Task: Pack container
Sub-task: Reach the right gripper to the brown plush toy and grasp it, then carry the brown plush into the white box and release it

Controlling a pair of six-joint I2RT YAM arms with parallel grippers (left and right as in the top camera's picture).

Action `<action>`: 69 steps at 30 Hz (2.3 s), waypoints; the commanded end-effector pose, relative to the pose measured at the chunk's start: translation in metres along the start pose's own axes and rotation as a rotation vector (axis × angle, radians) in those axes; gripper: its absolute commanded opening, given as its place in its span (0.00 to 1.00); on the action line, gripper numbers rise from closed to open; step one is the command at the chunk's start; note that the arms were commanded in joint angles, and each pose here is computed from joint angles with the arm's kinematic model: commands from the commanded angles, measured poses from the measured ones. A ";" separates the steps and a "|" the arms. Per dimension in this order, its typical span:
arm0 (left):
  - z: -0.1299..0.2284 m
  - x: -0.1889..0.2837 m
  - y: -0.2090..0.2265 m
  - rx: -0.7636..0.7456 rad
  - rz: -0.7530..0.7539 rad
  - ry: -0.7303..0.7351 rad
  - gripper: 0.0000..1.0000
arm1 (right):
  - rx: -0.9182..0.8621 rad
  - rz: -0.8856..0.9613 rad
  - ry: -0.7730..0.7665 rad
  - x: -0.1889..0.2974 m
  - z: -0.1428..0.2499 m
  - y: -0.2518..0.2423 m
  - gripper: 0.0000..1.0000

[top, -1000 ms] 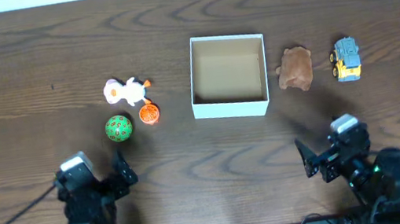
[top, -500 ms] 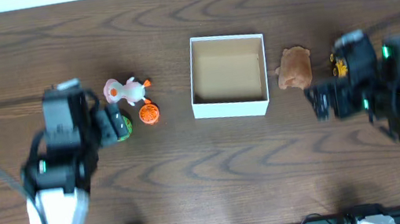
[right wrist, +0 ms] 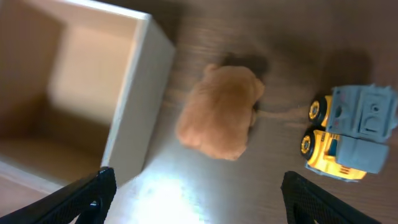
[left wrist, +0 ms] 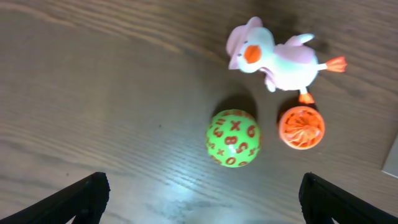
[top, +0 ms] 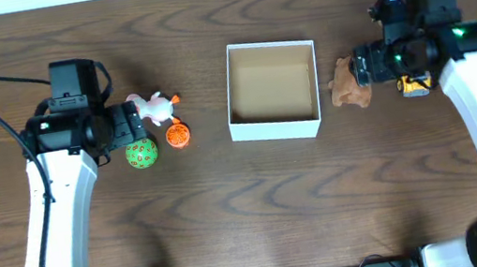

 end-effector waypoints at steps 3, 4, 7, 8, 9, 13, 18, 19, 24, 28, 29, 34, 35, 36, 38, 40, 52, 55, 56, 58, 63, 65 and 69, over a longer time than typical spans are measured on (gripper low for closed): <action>-0.005 0.003 0.001 0.002 0.002 -0.011 0.98 | -0.126 0.061 0.077 -0.051 0.000 -0.017 0.89; -0.005 0.003 0.001 0.002 0.002 -0.011 0.98 | -0.131 0.058 0.096 -0.064 0.002 -0.019 0.89; -0.005 0.003 0.001 0.002 0.002 -0.011 0.98 | -0.137 0.053 0.143 -0.094 0.009 -0.023 0.89; -0.005 0.003 0.001 0.002 0.002 -0.011 0.98 | -0.143 0.052 0.155 -0.102 0.011 -0.024 0.88; -0.005 0.003 0.001 0.002 0.002 -0.011 0.98 | -0.151 0.050 0.169 -0.111 0.014 -0.025 0.87; -0.005 0.003 0.001 0.002 0.002 -0.011 0.98 | -0.170 0.040 0.233 -0.139 0.028 -0.026 0.73; -0.005 0.003 0.001 0.002 0.002 -0.011 0.98 | -0.171 0.027 0.324 -0.153 0.047 -0.020 0.29; -0.005 0.003 0.001 0.002 0.002 -0.011 0.98 | -0.175 0.027 0.334 -0.152 0.048 -0.017 0.18; -0.005 0.003 0.001 0.002 0.002 -0.011 0.98 | -0.183 0.035 0.318 -0.127 0.040 -0.013 0.01; -0.005 0.003 0.001 0.002 0.002 -0.011 0.98 | -0.173 0.059 0.240 -0.084 0.017 -0.007 0.01; -0.005 0.003 0.001 0.002 0.002 -0.011 0.98 | -0.159 0.057 0.205 -0.070 0.009 -0.002 0.01; -0.005 0.003 0.001 0.002 0.002 -0.011 0.98 | -0.070 0.034 -0.003 0.003 -0.031 0.036 0.01; -0.005 0.003 0.001 0.002 0.002 -0.011 0.98 | -0.047 0.025 -0.052 0.019 -0.038 0.045 0.01; -0.005 0.003 0.001 0.002 0.002 -0.011 0.98 | -0.023 0.014 -0.099 0.032 -0.044 0.056 0.01; -0.005 0.003 0.001 0.002 0.002 -0.011 0.98 | 0.002 -0.014 -0.186 0.054 -0.054 0.077 0.01; -0.005 0.003 0.001 0.002 0.002 -0.011 0.98 | 0.023 -0.043 -0.247 0.067 -0.060 0.096 0.01; -0.005 0.003 0.001 0.002 0.002 -0.011 0.98 | -0.264 -0.055 -0.112 -0.017 -0.051 0.168 0.01; -0.005 0.003 0.001 0.002 0.002 -0.011 0.98 | -0.310 -0.049 -0.052 -0.055 -0.043 0.181 0.01; -0.005 0.003 0.001 0.002 0.002 -0.011 0.98 | -0.322 -0.045 -0.034 -0.070 -0.041 0.185 0.01; -0.005 0.003 0.001 0.002 0.002 -0.011 0.98 | -0.326 -0.050 -0.013 -0.093 -0.038 0.191 0.01; -0.005 0.003 0.001 0.002 0.002 -0.011 0.98 | -0.322 -0.078 0.021 -0.139 -0.032 0.199 0.04; -0.005 0.003 0.001 0.002 0.002 -0.011 0.98 | -0.319 -0.069 0.037 -0.151 -0.028 0.198 0.06; -0.005 0.003 0.001 0.002 0.002 -0.011 0.98 | -0.300 -0.058 0.062 -0.167 -0.021 0.197 0.27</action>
Point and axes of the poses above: each gripper's point midway between its finger pads, its own x axis back along the fingers, its own y axis along the line the jaws close on, z = x × y, the point moved 4 cm from there along x, back along the fingers, and after that the axes turned 10 degrees about x, right-handed, at the moved point
